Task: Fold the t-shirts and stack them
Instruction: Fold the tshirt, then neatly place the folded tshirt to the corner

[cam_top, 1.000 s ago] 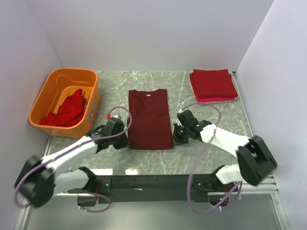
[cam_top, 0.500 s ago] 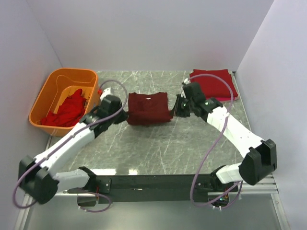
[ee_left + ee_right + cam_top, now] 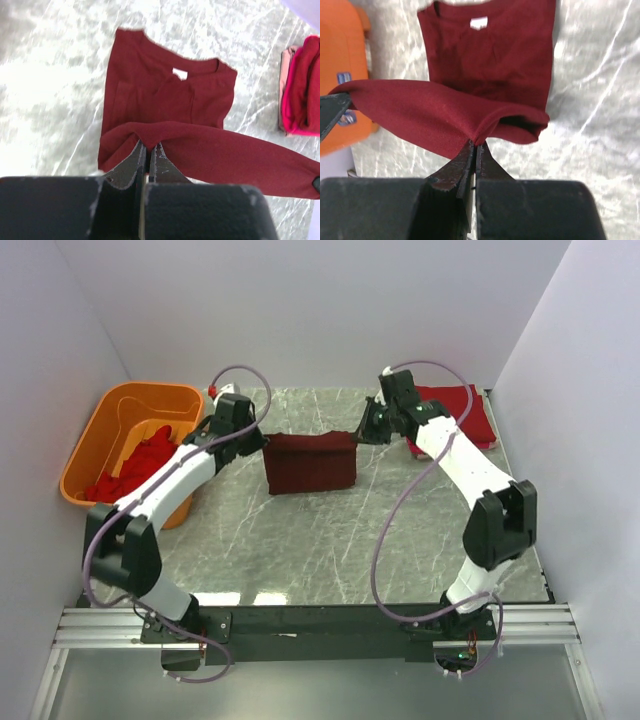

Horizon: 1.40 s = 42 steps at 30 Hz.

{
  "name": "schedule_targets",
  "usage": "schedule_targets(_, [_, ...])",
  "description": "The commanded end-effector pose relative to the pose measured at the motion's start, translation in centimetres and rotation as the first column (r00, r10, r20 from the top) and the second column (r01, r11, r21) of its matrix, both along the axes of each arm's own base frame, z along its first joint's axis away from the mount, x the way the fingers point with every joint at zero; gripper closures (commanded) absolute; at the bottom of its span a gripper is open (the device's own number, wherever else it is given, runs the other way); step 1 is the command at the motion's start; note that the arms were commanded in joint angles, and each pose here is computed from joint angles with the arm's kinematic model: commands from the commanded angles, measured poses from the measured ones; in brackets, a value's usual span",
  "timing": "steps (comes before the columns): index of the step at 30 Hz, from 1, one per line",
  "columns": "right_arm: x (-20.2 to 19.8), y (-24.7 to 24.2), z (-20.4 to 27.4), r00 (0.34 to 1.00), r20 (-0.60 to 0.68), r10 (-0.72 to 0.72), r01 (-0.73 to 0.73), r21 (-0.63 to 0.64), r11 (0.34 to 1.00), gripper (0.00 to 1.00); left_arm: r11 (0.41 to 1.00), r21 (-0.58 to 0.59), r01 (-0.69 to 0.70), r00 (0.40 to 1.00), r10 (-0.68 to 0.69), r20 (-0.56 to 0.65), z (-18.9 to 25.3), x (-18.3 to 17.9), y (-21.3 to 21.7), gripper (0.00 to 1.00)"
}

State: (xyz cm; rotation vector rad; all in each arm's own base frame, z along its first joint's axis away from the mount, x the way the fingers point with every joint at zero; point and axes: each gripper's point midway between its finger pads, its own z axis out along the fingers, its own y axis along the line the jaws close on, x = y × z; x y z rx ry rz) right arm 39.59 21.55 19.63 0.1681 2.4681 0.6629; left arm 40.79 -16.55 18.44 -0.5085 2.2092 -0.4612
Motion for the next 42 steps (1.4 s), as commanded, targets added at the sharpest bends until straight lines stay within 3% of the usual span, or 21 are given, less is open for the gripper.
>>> schedule_targets(1, [2.7, -1.0, 2.6, 0.997, 0.069, -0.017, 0.016, 0.013, 1.000, 1.00, 1.000, 0.010, 0.008, 0.996, -0.009, 0.090, 2.9, 3.5, 0.4, 0.99])
schedule_targets(11, [9.3, -1.0, -2.1, 1.000, -0.020, -0.005, 0.006, 0.053, 0.999, 1.00, 1.000, -0.018, 0.010, 1.000, -0.010, -0.011, -1.4, 9.2, -0.2, 0.99])
schedule_targets(18, [15.8, 0.4, -3.3, 0.997, 0.077, 0.027, -0.033, 0.081, 0.996, 1.00, 0.999, -0.033, -0.031, 0.999, 0.030, -0.044, -4.0, 12.8, 0.4, 0.99])
schedule_targets(19, [16.1, 0.5, -3.3, 0.997, 0.072, 0.033, -0.041, 0.117, 0.992, 0.96, 0.999, -0.036, -0.031, 0.998, 0.030, -0.049, -4.3, 13.2, 0.4, 0.96])
schedule_targets(20, [16.7, 0.9, -3.8, 0.996, 0.076, 0.048, -0.058, 0.137, 0.989, 0.69, 0.999, -0.030, -0.036, 0.997, 0.033, -0.076, -5.6, 13.4, 0.4, 0.74])
schedule_targets(23, [17.4, 0.9, -4.1, 0.994, 0.083, 0.071, -0.086, 0.186, 0.979, 0.27, 0.999, -0.033, -0.038, 0.997, 0.035, -0.071, -5.5, 14.3, 0.4, 0.01])
schedule_targets(27, [17.5, 0.4, -3.6, 0.990, 0.117, 0.077, -0.096, 0.166, 0.981, 0.20, 0.999, -0.039, -0.023, 0.999, 0.022, -0.028, -4.2, 14.6, 0.2, 0.01])
schedule_targets(32, [15.7, -1.2, -5.5, 0.993, 0.105, 0.050, -0.055, 0.042, 0.998, 0.15, 0.999, -0.040, -0.021, 1.000, 0.021, 0.003, -2.9, 13.2, 0.6, 0.01])
schedule_targets(36, [13.9, -1.0, -7.7, 0.996, 0.062, 0.059, -0.056, -0.047, 0.997, 0.13, 0.999, -0.037, -0.018, 1.000, 0.018, -0.007, -3.3, 10.6, 1.3, 0.01])
schedule_targets(38, [13.2, -0.9, -8.7, 0.997, 0.042, 0.063, -0.060, -0.073, 0.996, 0.13, 0.999, -0.050, -0.020, 0.998, 0.024, 0.065, -0.9, 9.7, 1.7, 0.01])
schedule_targets(42, [12.5, -0.9, -10.6, 0.999, -0.004, 0.044, -0.044, -0.113, 0.993, 0.13, 0.998, -0.062, -0.013, 0.997, 0.018, 0.075, -1.5, 6.2, 2.3, 0.00])
